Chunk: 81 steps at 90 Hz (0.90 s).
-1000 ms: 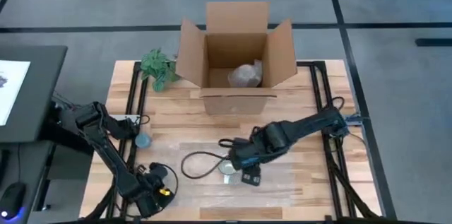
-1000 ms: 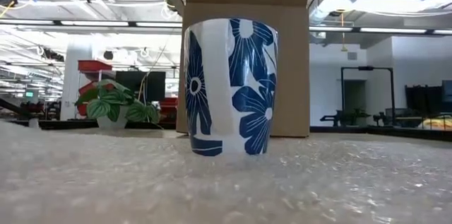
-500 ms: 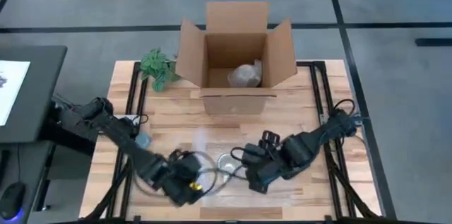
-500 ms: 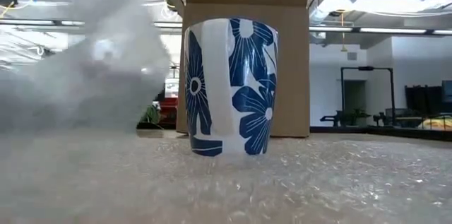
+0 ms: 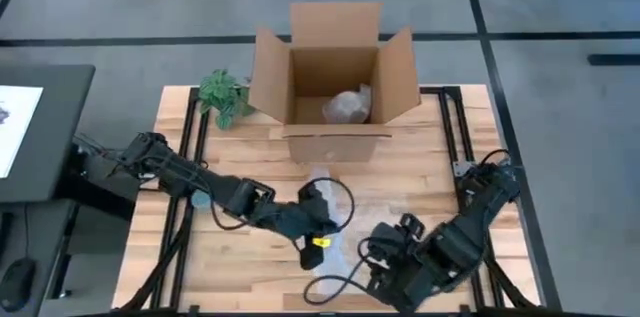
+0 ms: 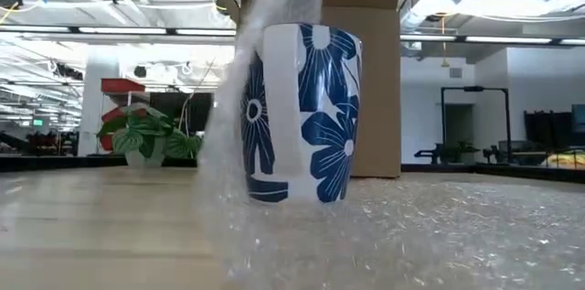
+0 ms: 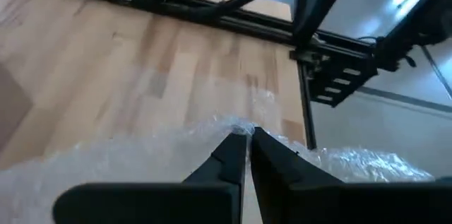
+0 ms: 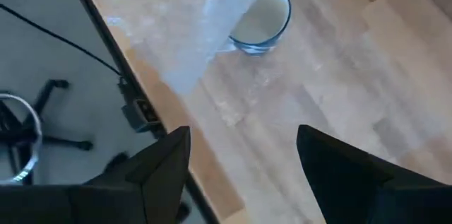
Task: Wrap mug
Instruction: Wrap the blue mug with bubble wrap
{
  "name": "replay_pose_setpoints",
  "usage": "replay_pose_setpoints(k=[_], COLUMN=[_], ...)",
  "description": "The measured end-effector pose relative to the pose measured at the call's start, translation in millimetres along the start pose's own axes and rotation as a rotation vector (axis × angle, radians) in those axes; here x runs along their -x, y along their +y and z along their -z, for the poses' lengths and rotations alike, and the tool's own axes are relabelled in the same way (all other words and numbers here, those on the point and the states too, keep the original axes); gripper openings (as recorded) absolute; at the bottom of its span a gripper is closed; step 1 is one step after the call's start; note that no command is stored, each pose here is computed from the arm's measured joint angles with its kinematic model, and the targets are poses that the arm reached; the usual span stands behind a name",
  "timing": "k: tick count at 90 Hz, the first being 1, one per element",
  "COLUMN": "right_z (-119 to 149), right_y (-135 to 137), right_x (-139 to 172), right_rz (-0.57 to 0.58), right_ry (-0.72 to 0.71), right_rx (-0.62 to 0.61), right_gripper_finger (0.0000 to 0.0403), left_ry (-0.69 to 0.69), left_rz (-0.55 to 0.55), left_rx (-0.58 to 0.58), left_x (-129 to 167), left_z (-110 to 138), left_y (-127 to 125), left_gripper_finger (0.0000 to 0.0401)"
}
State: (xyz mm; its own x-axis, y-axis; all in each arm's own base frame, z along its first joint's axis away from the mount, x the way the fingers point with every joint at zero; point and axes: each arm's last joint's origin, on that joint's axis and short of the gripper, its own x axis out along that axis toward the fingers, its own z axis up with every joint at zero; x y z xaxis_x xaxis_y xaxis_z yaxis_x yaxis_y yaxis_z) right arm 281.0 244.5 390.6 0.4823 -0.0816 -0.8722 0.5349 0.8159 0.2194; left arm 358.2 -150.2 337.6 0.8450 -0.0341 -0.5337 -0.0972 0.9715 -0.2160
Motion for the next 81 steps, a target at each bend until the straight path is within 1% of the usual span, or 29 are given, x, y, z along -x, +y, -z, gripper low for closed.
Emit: replay_pose_setpoints(k=[13,23,27,38,45,54,62,69,76,81], right_z=[13,19,21,24,24,20,15,11,8,8], right_y=[4,5,5,2,-4,-16,-30,-40,-46,-47], right_x=[6,9,11,21,36,58,78,92,98,99], right_rz=[-0.011,-0.016,-0.020,-0.048,-0.085,-0.141,-0.190,-0.223,-0.238,-0.241], right_ry=[-0.027,-0.059,-0.067,-0.073,-0.071,-0.044,-0.057,-0.079,-0.090,-0.085], right_rx=[-0.073,-0.169,-0.190,-0.215,-0.215,-0.184,-0.196,-0.206,-0.194,-0.175], right_gripper_finger=[0.0248,0.0247,0.0243,0.0223,0.0206,0.0186,0.0170,0.0158,0.0150,0.0144], left_ry=[0.031,0.044,0.030,-0.041,-0.063,-0.075,-0.085,-0.086,-0.108,-0.114], left_rz=[0.038,0.044,0.048,0.079,0.086,0.076,0.075,0.108,0.144,0.166], left_rx=[-0.041,-0.063,-0.063,-0.042,-0.033,-0.023,-0.040,-0.050,-0.040,-0.009], left_x=[-25,-49,-59,-77,-84,-89,-89,-88,-86,-83], left_z=[9,21,24,26,27,27,25,22,17,14], left_y=[-3,-7,-8,-13,-13,-11,-8,-7,-8,-7], left_gripper_finger=[0.0000,0.0000,0.0000,0.0000,0.0000,0.0004,0.0024,0.0054,0.0088,0.0111])
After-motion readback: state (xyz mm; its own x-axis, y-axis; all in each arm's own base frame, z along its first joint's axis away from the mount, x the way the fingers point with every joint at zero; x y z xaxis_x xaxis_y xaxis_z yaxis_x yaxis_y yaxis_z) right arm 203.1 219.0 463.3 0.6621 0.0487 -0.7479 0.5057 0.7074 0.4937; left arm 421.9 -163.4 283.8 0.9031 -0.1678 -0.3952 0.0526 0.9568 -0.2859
